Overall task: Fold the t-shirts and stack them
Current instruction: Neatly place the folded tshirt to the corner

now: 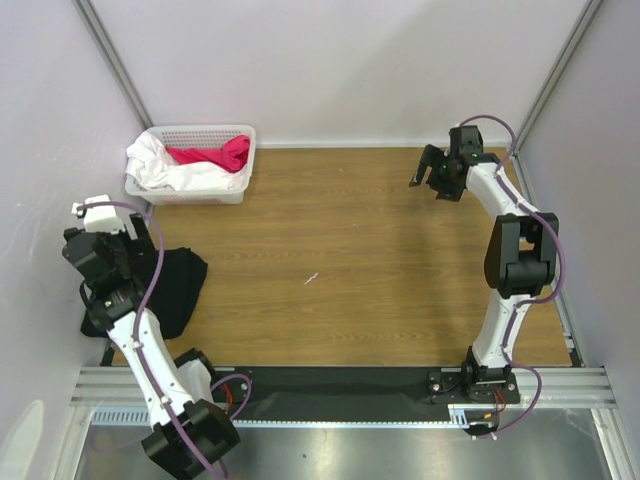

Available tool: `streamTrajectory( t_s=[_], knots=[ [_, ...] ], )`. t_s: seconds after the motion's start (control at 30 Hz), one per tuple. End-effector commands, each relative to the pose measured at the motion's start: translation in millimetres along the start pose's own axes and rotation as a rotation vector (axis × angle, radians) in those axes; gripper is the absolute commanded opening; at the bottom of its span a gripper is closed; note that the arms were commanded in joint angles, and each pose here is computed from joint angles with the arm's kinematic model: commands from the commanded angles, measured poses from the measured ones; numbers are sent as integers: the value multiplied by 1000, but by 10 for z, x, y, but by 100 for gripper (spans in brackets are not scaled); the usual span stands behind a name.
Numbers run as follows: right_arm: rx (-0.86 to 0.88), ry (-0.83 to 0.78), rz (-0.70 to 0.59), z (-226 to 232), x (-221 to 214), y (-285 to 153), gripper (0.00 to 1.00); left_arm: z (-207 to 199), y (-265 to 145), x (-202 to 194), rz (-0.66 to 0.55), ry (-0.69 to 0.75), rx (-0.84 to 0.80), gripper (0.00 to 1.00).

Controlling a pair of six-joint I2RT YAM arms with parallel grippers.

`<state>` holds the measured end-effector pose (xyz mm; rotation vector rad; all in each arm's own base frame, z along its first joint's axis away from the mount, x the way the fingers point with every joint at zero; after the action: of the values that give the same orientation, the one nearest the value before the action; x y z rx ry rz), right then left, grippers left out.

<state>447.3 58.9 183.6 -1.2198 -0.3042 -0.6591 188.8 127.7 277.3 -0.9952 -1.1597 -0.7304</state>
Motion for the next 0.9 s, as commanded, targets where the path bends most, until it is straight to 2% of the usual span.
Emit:
streamTrajectory(
  t_s=[0.0, 0.17, 0.23, 0.3, 0.37, 0.43, 0.53, 0.6, 0.73, 0.87],
  knots=[
    [46, -30, -172, 69, 270, -490, 90, -230, 1, -277, 129, -239, -106, 95],
    [58, -12, -254, -12, 137, -846, 92, -318, 154, -492, 191, -432, -101, 95],
    [59, 6, -248, -78, 16, -820, 93, -357, 233, -515, 172, -525, -80, 94],
    [59, 38, -263, -165, -2, -867, 93, -426, 299, -707, 197, -581, -43, 93],
    [62, 51, -253, -210, -44, -878, 93, -519, 374, -805, 203, -579, -22, 93],
    [59, 55, -249, -228, -67, -910, 93, -634, 409, -968, 263, -568, 4, 93],
    [63, 47, -264, -232, -43, -986, 93, -692, 452, -1176, 348, -578, 56, 92],
    [62, 39, -268, -239, -20, -1020, 93, -667, 466, -1273, 353, -588, 117, 92],
    [58, 30, -277, -248, 27, -1073, 93, -708, 475, -1353, 371, -616, 132, 91],
    [64, 25, -290, -253, 91, -1110, 94, -787, 436, -1184, 365, -567, 109, 89]
  ],
)
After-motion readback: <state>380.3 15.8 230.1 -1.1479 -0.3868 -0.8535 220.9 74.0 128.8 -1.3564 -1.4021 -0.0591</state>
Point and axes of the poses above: each gripper's point midway between its finger pads, its own y axis out along the fingers, its own z axis along the line the jaws close on, x = y × z, the point moved 8 cm from there along -y, back along the fingers, and after that the axes turned 4 degrees about -y, right-handed, at the moved point
